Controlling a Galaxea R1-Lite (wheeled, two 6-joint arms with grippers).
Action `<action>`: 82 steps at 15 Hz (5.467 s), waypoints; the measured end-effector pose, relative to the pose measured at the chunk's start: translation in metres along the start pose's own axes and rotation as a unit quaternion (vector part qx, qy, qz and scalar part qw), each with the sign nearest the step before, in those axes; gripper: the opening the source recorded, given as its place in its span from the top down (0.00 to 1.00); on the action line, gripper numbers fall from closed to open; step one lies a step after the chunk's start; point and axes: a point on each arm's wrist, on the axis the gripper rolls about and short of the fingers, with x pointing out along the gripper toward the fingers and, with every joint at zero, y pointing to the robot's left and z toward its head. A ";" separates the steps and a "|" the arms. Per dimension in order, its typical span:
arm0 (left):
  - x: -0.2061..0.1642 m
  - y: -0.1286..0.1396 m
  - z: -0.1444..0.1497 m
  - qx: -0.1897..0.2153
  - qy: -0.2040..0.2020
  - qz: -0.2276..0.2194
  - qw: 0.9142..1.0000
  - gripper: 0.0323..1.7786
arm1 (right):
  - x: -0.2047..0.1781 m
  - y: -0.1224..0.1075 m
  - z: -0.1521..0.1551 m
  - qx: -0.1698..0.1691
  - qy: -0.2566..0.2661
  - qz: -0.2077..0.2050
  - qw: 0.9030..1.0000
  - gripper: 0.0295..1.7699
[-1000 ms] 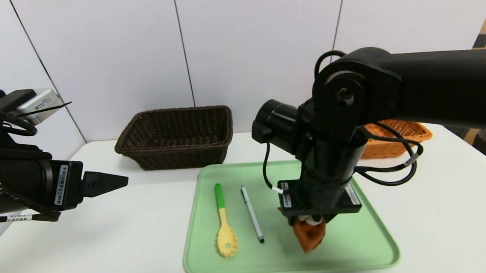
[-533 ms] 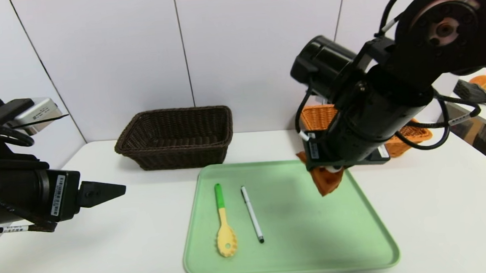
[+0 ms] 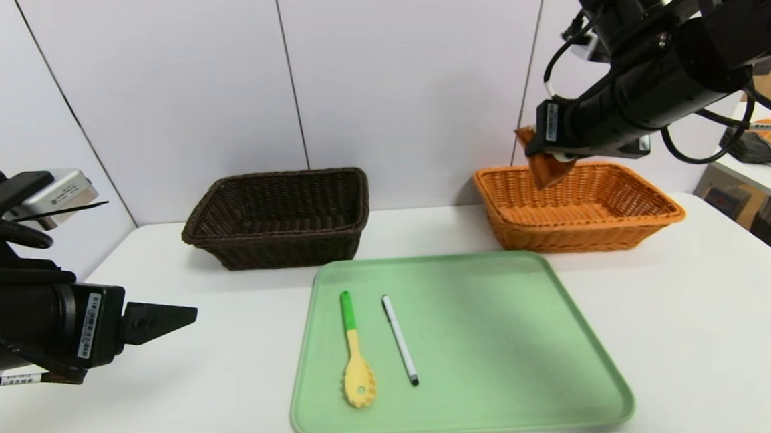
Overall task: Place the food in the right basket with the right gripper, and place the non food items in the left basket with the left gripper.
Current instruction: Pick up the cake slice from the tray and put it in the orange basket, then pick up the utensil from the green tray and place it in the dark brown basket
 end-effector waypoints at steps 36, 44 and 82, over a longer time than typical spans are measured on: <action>0.005 0.001 -0.008 0.001 -0.006 -0.002 1.000 0.05 | 0.184 -0.106 -0.012 0.108 0.065 -0.096 0.987 0.53; 0.005 0.001 -0.007 0.001 -0.006 -0.002 1.000 0.05 | 0.183 -0.106 -0.012 0.106 0.063 -0.097 0.988 0.22; -0.003 -0.078 0.065 0.048 0.013 -0.018 0.999 0.05 | -0.138 -0.091 -0.055 -0.194 0.011 -0.063 0.979 0.04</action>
